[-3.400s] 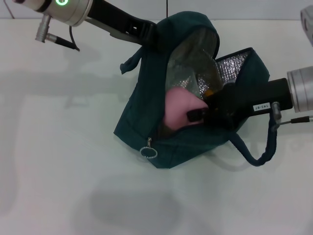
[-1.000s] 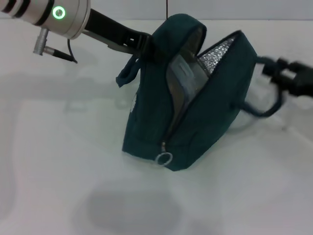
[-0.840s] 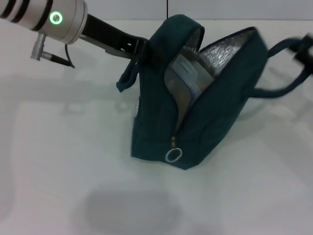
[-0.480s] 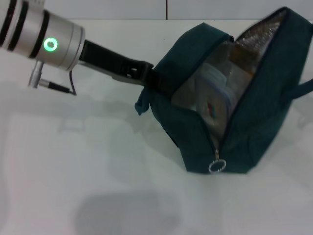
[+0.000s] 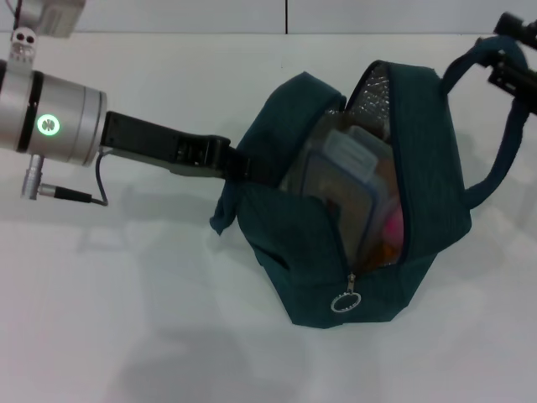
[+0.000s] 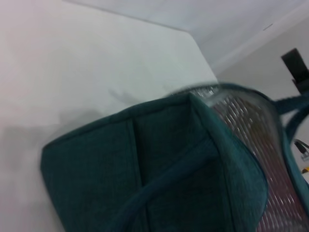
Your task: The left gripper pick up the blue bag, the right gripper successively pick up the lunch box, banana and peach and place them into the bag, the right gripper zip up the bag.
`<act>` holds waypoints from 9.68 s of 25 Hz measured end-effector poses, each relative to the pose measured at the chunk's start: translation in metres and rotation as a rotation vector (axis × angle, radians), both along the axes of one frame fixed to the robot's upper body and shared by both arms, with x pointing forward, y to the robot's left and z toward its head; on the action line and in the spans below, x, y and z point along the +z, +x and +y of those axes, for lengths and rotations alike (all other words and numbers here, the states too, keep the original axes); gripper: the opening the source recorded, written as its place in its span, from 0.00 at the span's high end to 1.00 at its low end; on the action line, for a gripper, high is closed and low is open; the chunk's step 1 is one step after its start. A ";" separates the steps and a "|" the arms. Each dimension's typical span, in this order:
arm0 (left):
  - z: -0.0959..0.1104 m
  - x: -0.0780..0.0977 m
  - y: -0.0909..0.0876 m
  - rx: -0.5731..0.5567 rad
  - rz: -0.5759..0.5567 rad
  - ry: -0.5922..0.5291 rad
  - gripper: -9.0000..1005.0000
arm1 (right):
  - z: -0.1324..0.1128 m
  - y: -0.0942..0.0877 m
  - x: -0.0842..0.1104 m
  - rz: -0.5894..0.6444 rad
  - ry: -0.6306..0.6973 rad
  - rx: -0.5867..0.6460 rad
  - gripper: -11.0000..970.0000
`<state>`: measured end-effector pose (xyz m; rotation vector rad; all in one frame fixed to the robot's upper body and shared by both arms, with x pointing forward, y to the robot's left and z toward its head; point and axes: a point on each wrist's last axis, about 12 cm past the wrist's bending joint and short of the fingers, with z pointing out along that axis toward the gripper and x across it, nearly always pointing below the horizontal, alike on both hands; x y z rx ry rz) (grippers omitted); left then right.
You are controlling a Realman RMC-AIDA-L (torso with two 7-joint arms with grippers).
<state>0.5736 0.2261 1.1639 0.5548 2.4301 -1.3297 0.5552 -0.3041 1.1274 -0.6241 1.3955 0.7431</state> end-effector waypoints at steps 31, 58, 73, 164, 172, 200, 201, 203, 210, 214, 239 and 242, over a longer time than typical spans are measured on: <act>0.001 -0.011 0.009 0.036 -0.046 -0.008 0.95 | 0.007 -0.087 -0.032 0.073 0.151 0.388 0.43; 0.001 -0.018 0.003 0.047 -0.022 -0.024 0.94 | 0.078 -0.075 -0.098 0.354 -0.229 0.517 0.44; 0.002 -0.020 0.001 0.044 -0.019 -0.025 0.94 | 0.106 -0.057 -0.099 0.364 -0.283 0.511 0.44; 0.008 -0.012 0.002 0.041 -0.261 -0.218 0.91 | 0.076 -0.043 -0.042 0.317 -0.081 0.561 0.99; 0.043 -0.020 -0.003 0.157 -0.451 -0.307 0.78 | 0.077 -0.044 -0.038 0.313 -0.074 0.590 0.99; 0.011 -0.146 -0.124 0.319 -0.800 -0.353 0.37 | 0.095 0.007 0.009 0.281 0.122 0.536 0.99; 0.009 -0.148 -0.123 0.337 -0.810 -0.338 0.37 | 0.096 0.007 0.009 0.280 0.121 0.540 0.99; 0.009 -0.150 -0.121 0.377 -0.841 -0.309 0.37 | 0.096 0.006 0.009 0.279 0.120 0.548 0.99; 0.008 -0.147 -0.113 0.387 -0.858 -0.300 0.37 | 0.095 0.002 0.008 0.279 0.127 0.564 0.99; -0.001 -0.143 -0.105 0.287 -0.812 -0.336 0.36 | 0.094 0.002 0.008 0.278 0.128 0.565 0.99; -0.010 -0.143 -0.102 0.226 -0.746 -0.351 0.41 | 0.096 0.007 0.013 0.229 0.188 0.517 0.99; -0.013 -0.144 -0.102 0.223 -0.748 -0.347 0.44 | 0.097 0.007 0.012 0.228 0.194 0.518 0.99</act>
